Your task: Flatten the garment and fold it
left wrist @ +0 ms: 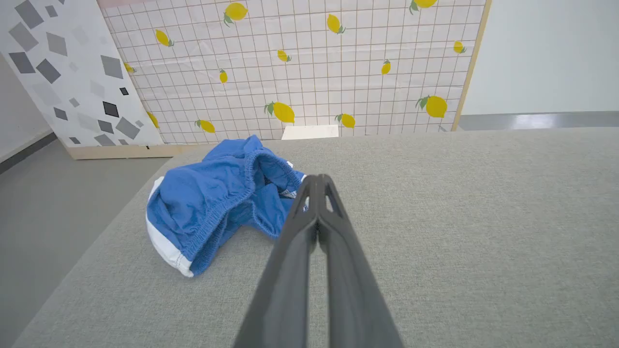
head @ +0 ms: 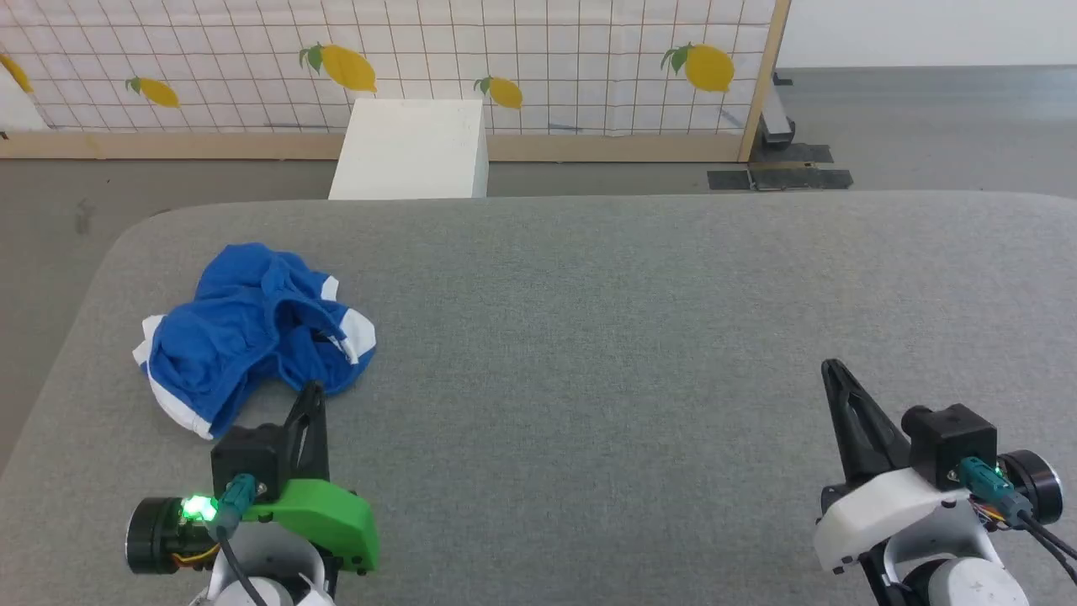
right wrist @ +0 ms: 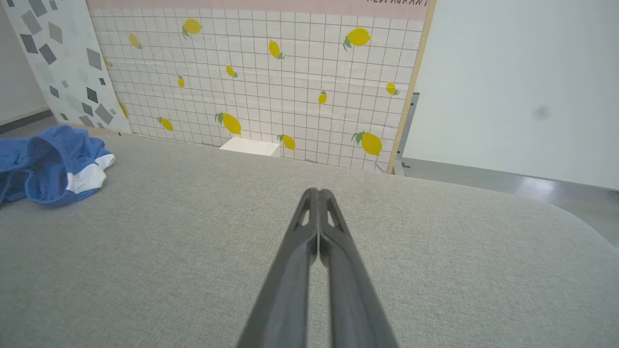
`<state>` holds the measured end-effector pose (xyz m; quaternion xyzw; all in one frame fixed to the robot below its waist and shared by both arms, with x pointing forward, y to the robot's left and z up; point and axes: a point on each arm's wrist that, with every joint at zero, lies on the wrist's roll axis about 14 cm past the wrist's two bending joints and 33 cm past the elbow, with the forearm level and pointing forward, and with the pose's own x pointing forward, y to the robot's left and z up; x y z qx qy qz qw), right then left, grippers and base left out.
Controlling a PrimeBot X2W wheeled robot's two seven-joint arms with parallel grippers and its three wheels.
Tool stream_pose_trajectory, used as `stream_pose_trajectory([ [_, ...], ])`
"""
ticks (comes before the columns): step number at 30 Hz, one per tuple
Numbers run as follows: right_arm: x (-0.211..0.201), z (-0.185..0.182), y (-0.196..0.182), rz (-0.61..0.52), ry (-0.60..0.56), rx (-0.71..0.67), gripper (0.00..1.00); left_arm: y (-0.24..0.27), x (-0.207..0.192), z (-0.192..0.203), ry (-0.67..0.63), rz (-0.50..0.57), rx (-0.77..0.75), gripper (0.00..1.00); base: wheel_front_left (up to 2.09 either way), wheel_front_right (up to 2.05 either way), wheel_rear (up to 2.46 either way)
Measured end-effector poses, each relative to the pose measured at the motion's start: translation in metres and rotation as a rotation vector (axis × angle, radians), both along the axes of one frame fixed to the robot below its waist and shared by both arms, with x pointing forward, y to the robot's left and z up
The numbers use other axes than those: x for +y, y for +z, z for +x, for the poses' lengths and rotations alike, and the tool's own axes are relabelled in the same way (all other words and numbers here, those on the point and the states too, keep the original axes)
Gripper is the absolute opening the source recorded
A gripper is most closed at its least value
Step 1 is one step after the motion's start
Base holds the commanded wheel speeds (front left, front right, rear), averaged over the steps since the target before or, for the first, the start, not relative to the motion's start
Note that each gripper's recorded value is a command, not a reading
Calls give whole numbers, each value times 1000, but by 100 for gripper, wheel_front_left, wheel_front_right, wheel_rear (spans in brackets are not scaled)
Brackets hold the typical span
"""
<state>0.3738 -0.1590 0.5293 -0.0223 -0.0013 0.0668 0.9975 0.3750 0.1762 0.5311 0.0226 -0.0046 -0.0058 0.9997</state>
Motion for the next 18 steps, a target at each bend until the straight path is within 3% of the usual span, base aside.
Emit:
stream_pose_trajectory([
  [18,0,0,0,0,0,0,0,0,0,0,0,0,0,0,0,0,0],
])
